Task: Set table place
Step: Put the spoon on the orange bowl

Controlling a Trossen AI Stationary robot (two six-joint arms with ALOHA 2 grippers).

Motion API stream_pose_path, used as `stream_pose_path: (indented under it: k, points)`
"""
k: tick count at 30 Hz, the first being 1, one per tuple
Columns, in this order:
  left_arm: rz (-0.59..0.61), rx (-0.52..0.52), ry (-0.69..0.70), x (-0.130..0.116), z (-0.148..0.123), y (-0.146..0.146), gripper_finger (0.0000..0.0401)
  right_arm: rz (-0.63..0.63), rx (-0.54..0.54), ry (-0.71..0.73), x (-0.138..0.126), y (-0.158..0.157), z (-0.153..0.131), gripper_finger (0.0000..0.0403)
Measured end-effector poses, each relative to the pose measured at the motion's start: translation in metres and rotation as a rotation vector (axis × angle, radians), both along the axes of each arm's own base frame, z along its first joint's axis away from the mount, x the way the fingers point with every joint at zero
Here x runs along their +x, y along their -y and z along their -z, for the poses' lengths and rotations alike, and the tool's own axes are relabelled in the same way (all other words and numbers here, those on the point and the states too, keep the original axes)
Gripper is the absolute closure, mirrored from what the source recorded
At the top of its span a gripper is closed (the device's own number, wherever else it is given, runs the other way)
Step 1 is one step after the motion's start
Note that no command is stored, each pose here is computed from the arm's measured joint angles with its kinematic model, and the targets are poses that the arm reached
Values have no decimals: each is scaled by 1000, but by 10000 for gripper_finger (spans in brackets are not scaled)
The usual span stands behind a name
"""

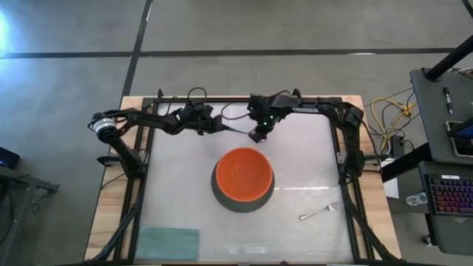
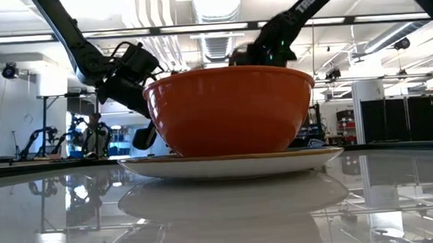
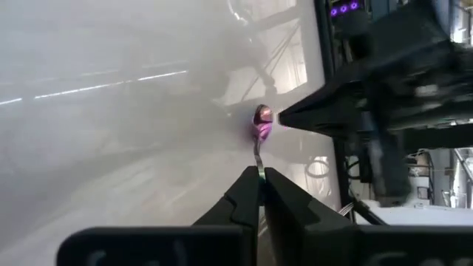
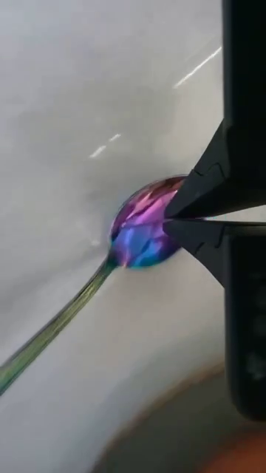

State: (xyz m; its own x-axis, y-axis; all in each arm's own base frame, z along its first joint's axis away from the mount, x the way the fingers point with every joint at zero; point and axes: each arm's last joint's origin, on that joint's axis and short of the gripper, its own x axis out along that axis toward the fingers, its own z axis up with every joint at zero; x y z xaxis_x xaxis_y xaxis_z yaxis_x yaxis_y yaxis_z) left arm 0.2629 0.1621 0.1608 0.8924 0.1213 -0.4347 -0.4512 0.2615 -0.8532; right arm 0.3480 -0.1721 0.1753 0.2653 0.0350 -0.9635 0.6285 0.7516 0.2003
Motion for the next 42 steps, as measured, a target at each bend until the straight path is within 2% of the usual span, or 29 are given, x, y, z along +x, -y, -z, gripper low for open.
stream_pose_path:
  k: [3, 6, 8, 10, 16, 21, 25, 28, 32, 37, 42]
  points:
    - [9, 1, -27, -5, -7, 3, 401, 20, -49, 46, -3, 3, -22, 394]
    - [28, 6, -48, -13, -15, 9, 401, 69, -163, 50, -10, 8, -43, 394]
    - [38, 24, -6, -19, -28, 13, 401, 102, -239, 57, -15, 11, -57, 394]
    - [30, 55, 55, -27, -45, 18, 401, 124, -268, 71, -19, 13, -66, 394]
    - [-16, 103, 96, -57, -84, 34, 401, 216, -260, 91, -27, 18, -76, 394]
    - [31, 84, 83, -88, -108, 66, 401, 253, -233, 65, -30, 16, -75, 394]
    - [62, 66, 143, -111, -126, 92, 401, 249, -221, 55, -27, 9, -75, 394]
    - [69, 39, 128, -126, -128, 106, 401, 244, -216, 61, -23, 3, -75, 394]
    - [59, 0, 7, -136, -118, 118, 401, 244, -206, 69, -18, -7, -75, 394]
    - [80, 21, 67, -127, -123, 124, 401, 241, -191, 78, -11, -23, -75, 394]
    - [132, -3, -3, -112, -113, 130, 401, 243, -174, 82, -5, -37, -75, 394]
